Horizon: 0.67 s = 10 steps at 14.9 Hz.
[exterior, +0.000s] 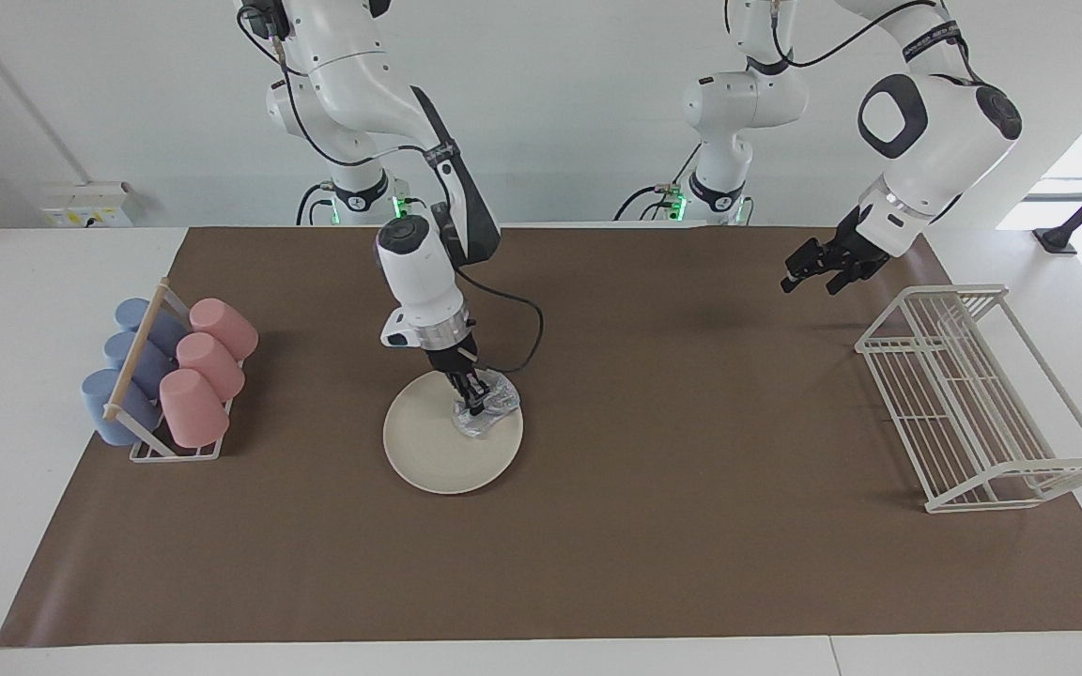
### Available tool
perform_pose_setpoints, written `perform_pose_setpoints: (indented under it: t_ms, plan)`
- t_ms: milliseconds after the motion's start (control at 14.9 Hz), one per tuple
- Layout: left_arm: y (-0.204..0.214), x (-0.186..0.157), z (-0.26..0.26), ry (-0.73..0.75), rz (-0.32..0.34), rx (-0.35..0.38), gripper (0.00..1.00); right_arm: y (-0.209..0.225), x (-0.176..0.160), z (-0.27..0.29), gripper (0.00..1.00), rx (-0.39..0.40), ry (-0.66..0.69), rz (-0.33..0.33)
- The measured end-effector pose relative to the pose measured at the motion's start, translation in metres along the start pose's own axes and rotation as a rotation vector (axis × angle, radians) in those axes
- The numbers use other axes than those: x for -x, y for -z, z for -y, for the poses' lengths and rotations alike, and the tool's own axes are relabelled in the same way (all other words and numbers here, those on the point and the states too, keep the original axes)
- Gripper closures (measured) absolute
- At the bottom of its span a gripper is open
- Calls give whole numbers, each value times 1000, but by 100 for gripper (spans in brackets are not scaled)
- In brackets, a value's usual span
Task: Wipe plate with sponge
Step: 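Rub the scrubber around the plate surface with the right gripper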
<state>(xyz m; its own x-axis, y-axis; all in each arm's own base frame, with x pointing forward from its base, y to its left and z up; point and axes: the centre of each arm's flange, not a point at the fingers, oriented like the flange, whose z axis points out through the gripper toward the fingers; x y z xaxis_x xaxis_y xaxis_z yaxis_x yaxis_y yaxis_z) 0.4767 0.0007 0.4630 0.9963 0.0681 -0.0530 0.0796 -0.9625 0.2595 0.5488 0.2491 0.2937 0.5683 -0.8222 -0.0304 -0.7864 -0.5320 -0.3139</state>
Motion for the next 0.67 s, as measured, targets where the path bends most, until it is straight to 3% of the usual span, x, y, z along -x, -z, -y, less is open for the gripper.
perform_pose_setpoints:
  t_ms: [201, 536, 670]
  plan:
    - [1, -1, 1, 3, -6, 0, 0, 0, -10, -1, 95, -6, 33, -9]
    - [1, -1, 1, 5, -11, -1, 0, 11, -107, -27, 95, 1, 192, -64]
    - [1, -1, 1, 5, -11, -1, 0, 11, -112, -29, 95, 2, 211, -66]
